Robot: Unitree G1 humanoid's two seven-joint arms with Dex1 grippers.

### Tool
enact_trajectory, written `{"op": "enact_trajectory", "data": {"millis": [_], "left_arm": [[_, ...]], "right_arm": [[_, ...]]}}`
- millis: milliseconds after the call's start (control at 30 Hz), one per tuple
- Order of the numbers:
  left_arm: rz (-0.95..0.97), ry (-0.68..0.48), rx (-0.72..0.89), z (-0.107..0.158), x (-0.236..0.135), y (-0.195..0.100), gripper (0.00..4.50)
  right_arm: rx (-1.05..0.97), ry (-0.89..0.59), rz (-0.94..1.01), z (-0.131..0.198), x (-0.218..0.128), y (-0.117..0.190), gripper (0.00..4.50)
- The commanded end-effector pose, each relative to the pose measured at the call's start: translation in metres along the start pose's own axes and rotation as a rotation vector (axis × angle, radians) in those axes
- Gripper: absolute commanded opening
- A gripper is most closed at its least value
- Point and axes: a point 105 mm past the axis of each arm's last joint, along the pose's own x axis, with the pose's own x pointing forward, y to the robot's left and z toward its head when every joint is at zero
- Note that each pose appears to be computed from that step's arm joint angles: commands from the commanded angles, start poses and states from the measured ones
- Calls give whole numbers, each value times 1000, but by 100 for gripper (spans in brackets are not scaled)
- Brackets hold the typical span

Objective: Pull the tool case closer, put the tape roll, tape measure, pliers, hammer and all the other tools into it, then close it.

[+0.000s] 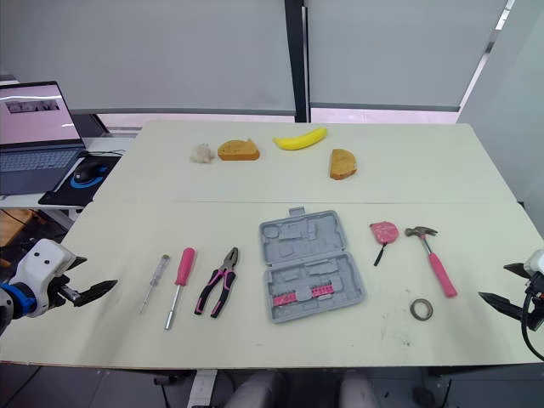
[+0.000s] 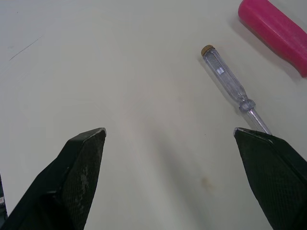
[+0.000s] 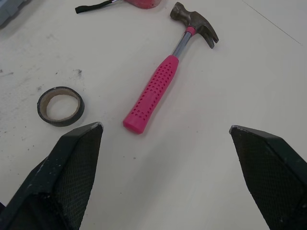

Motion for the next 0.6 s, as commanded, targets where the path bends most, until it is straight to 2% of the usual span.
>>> {"op": "enact_trajectory", "data": {"millis": [33,400,600], "left_arm": [[9,-14,9,7,-6,8,445],[-16,-83,3,12,-12,14,445],[-21,-47,6,1,-14,15,445]], "right_arm": [[-39,-17,-22,11,-4,-4,450],[-38,-50,-54,15,-4,-8,450],[-21,-48,-63,13,-6,-9,450]]}}
